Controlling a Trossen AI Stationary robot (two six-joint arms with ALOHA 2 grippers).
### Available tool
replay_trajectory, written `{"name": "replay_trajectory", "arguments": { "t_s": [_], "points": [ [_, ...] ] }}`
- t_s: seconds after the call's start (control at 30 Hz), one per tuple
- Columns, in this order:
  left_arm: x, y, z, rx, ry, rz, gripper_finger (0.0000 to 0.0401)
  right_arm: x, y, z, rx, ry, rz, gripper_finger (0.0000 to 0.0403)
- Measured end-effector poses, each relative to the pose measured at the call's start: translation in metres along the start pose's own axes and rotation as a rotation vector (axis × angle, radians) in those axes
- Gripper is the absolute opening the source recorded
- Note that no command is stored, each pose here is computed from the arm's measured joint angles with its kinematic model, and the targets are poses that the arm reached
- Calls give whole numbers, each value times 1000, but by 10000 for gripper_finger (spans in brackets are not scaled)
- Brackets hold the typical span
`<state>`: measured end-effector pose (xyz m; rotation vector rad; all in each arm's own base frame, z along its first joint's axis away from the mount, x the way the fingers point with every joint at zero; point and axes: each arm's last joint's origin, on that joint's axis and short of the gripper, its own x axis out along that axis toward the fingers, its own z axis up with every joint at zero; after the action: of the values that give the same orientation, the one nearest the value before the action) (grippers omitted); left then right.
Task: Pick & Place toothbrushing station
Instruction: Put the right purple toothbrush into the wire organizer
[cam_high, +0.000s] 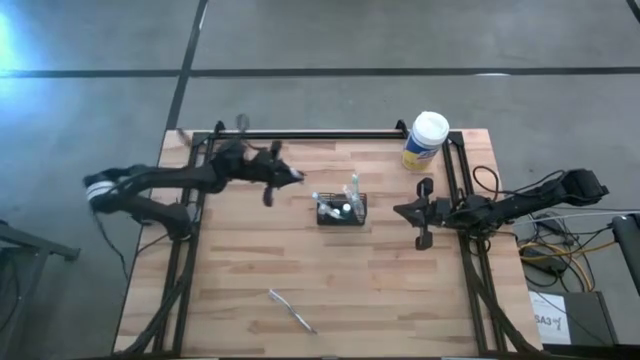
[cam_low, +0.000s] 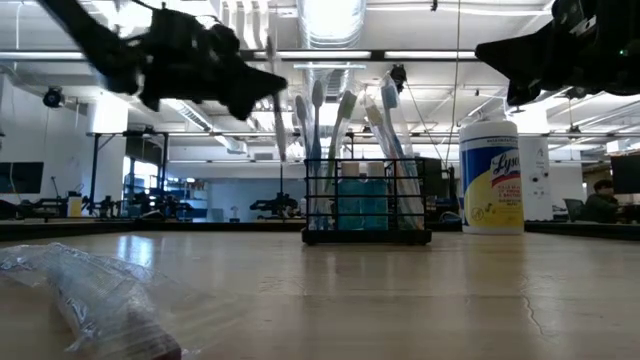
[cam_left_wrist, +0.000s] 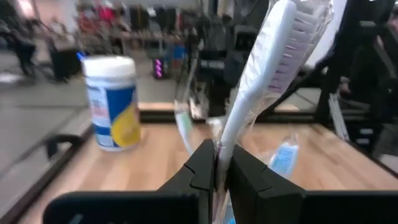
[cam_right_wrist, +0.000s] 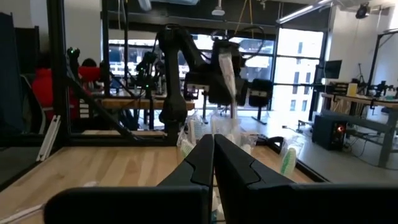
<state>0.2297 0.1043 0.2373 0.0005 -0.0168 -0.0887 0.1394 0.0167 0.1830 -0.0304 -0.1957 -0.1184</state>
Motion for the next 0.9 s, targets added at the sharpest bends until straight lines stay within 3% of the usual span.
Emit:
{"name": "replay_trajectory", "arguments": {
  "t_s": [0.4, 0.63, 0.9],
  "points": [
    [50, 22, 25, -47, -17, -165, 26, 1, 1, -6, 11, 50, 5, 8],
    [58, 25, 16, -86, 21, -194, 26, 1, 1, -9, 26, 70, 5, 8],
    [68, 29, -11, -106, 90, -192, 26, 1, 1, -9, 32, 70, 5, 8]
  ]
}}
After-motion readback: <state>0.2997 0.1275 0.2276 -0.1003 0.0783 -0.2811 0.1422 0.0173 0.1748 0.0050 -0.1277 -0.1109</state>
